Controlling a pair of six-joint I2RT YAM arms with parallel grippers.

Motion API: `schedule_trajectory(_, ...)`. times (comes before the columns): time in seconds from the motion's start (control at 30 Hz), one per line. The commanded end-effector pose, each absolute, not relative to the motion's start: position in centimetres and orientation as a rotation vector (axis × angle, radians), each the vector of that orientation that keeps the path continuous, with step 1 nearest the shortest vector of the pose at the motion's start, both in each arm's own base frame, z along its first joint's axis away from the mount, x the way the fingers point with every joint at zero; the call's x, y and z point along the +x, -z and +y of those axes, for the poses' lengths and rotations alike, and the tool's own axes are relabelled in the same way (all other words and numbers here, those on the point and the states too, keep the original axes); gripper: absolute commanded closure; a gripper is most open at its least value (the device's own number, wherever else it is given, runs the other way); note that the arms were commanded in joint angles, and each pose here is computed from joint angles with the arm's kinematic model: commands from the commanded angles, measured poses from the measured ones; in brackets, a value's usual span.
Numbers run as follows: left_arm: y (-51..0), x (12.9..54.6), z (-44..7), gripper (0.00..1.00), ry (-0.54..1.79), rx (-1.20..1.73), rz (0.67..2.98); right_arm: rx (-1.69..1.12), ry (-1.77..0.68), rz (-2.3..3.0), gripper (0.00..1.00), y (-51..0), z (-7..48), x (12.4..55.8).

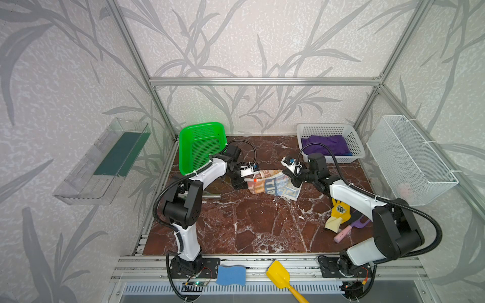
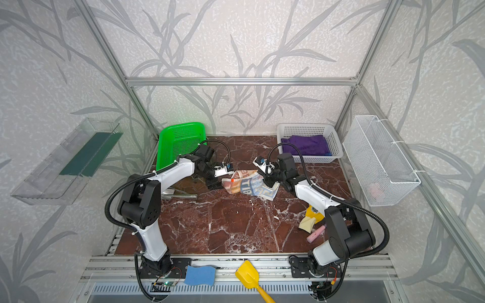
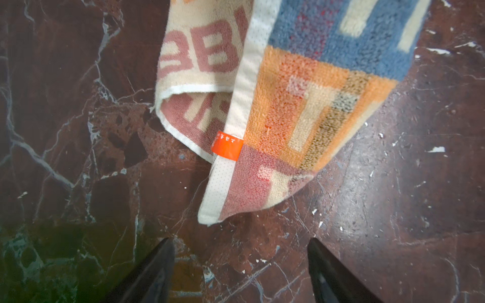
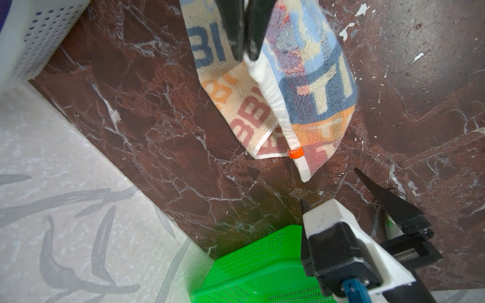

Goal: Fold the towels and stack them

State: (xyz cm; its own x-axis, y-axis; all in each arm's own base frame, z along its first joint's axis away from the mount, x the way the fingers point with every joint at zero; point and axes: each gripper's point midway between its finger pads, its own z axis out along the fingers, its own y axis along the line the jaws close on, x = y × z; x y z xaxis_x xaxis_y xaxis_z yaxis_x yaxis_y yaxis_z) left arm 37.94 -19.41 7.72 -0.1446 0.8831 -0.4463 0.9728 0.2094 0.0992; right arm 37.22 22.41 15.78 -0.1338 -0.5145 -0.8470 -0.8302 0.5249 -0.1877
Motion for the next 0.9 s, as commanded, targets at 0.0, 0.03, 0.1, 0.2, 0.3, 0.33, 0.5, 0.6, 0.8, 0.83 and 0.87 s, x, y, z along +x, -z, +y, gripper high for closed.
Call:
schedule_trajectory(0.0, -7.6, 36.6, -19.2, 0.21, 0.395, 1.815, 2.108, -1.116, -0.404, 1.762, 1.00, -17.0, 22.1, 36.7)
schedule_trajectory(0.03, -7.4, 36.8, -19.2, 0.20, 0.406, 1.820, 2.118, -1.115, -0.403, 1.764, 1.00, -16.9, 22.1, 36.6)
schedule_trajectory(0.1, -7.2, 36.7, -19.4, 0.21, 0.447, 1.858, 2.128, -1.116, -0.404, 1.763, 1.00, -17.0, 22.0, 36.4)
schedule_trajectory(0.2, -6.8, 37.2, -19.7, 0.24, 0.484, 1.877, 2.146, -1.116, -0.404, 1.764, 1.00, -17.0, 22.0, 36.3)
schedule_trajectory(0.3, -6.0, 38.5, -20.0, 0.25, 0.428, 1.836, 2.147, -1.116, -0.411, 1.766, 1.00, -16.9, 22.0, 36.1)
schedule_trajectory(0.33, -5.8, 38.8, -20.1, 0.25, 0.402, 1.823, 2.131, -1.115, -0.414, 1.764, 1.00, -17.0, 22.0, 36.1)
schedule_trajectory(0.5, -5.4, 40.0, -20.8, 0.25, 0.358, 1.775, 2.075, -1.115, -0.423, 1.758, 1.00, -17.1, 22.1, 36.0)
schedule_trajectory(0.6, -5.3, 40.7, -21.2, 0.25, 0.359, 1.755, 2.062, -1.115, -0.425, 1.756, 1.00, -17.1, 22.1, 36.0)
schedule_trajectory(0.8, -4.7, 40.6, -21.6, 0.28, 0.367, 1.808, 2.036, -1.126, -0.415, 1.753, 1.00, -17.0, 22.1, 35.8)
schedule_trajectory(0.83, -4.6, 40.4, -21.5, 0.29, 0.371, 1.819, 2.044, -1.128, -0.412, 1.753, 1.00, -17.0, 22.0, 35.8)
schedule_trajectory(0.87, -4.4, 40.3, -21.4, 0.30, 0.371, 1.829, 2.055, -1.129, -0.408, 1.752, 1.00, -17.0, 22.0, 35.8)
